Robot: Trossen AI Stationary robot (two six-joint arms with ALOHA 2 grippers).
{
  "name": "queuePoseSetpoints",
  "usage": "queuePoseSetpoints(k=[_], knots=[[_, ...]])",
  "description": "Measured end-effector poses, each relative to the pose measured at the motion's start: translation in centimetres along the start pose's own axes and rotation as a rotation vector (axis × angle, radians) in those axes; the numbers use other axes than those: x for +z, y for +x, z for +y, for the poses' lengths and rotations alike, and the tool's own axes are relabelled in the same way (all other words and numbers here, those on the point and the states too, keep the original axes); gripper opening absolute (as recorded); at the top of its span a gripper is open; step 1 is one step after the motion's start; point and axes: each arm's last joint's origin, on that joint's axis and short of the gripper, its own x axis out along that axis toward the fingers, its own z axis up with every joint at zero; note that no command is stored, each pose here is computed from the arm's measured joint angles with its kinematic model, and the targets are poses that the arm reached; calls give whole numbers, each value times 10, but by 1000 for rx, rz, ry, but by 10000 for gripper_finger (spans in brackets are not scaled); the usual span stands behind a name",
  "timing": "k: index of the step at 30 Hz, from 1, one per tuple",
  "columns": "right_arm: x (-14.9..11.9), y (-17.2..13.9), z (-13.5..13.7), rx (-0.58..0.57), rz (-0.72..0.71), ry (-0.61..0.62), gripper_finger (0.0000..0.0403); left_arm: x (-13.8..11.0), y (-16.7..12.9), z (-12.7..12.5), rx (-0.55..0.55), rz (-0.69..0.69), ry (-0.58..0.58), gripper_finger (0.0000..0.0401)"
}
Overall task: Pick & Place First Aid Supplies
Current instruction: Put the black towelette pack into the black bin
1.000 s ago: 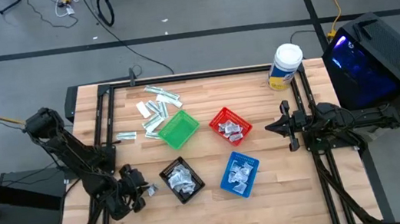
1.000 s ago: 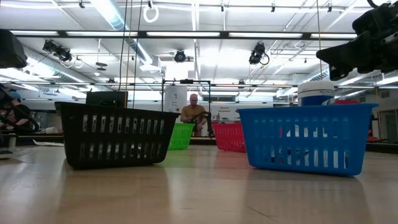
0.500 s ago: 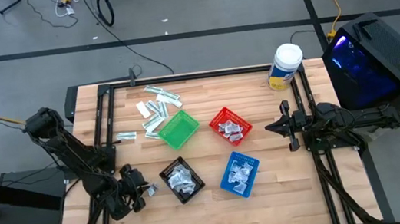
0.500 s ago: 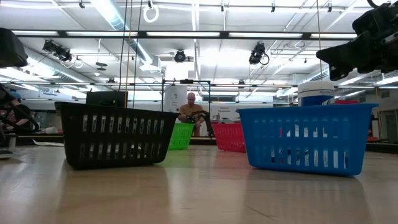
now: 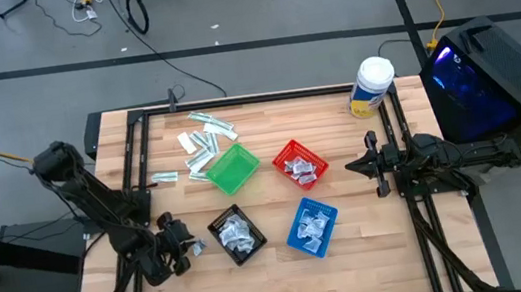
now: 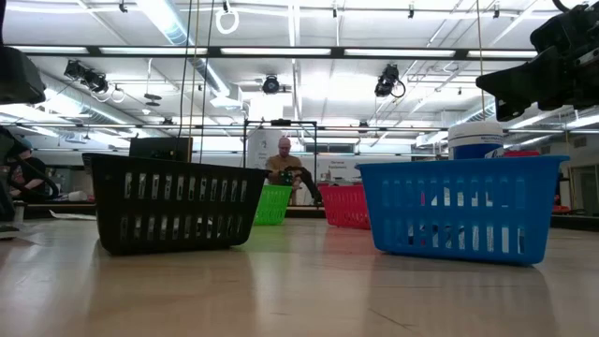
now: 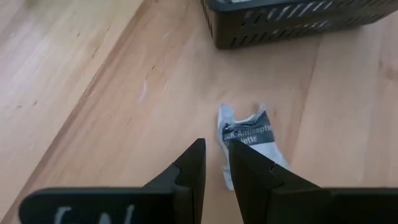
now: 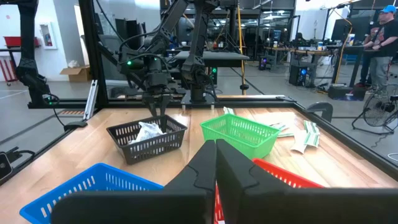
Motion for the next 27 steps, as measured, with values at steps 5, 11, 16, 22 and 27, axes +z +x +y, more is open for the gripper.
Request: queuePoseSetpoints(k=[5,11,16,22,27], knots=[[0,0,0,0,0,0,13,-2,3,-2,-3,9,0,78],[0,0,0,0,0,0,13,-2,2,-2,-8,10,-4,79],[0,0,0,0,0,0,13,-2,3,-2,-11,12,-5,87],[0,0,0,0,0,0,13,-2,3,-2,-11,12,-10,128],[0,0,0,0,0,0,13,-2,3,-2,-7,14,-21,149]])
